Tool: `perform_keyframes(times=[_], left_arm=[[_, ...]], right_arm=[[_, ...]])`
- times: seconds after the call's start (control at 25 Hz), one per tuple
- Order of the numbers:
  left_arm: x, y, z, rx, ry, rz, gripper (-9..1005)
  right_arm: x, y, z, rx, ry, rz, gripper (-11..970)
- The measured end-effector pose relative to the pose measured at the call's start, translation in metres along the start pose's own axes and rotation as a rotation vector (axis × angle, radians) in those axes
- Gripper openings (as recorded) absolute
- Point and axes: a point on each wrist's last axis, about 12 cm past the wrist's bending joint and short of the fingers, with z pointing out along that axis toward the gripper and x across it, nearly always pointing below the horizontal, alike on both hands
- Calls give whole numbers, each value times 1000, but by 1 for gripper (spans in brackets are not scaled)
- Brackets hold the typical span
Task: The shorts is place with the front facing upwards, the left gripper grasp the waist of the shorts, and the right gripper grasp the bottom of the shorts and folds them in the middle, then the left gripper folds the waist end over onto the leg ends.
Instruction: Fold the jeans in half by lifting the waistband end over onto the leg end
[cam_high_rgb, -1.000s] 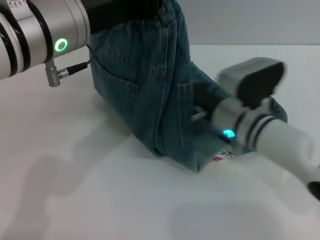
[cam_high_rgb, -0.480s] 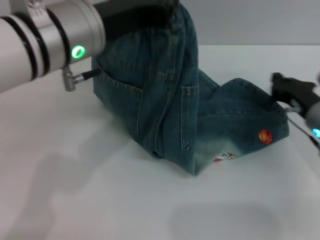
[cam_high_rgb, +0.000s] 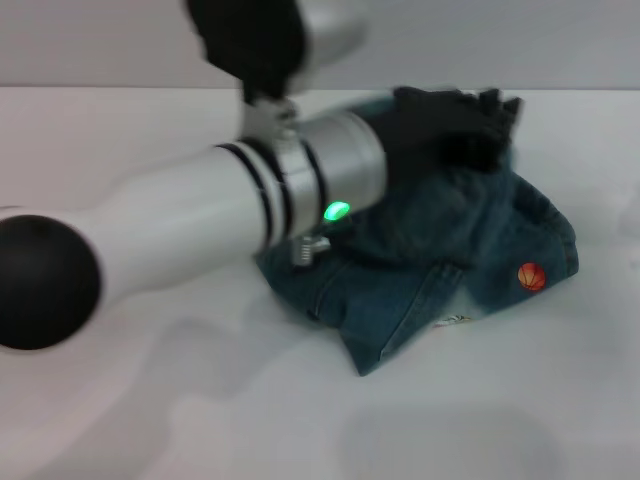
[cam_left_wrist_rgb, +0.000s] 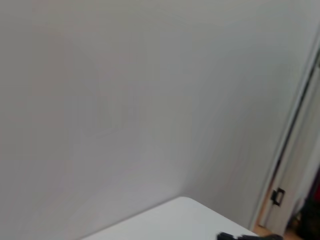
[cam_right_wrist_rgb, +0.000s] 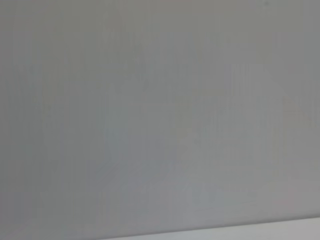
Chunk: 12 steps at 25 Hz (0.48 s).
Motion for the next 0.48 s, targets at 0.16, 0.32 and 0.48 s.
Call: perform_keyframes(times=[0.16, 0.32, 0.48], left_arm=[[7, -12, 16, 44, 30, 28, 100], [6, -14, 16, 46, 16, 24, 279], [8, -11, 11, 32, 12, 8, 466]], right_arm=[[1, 4, -1, -14, 12, -12, 0], [3, 12, 1, -39, 26, -24, 0], [3, 17, 0, -55, 18, -35, -1]])
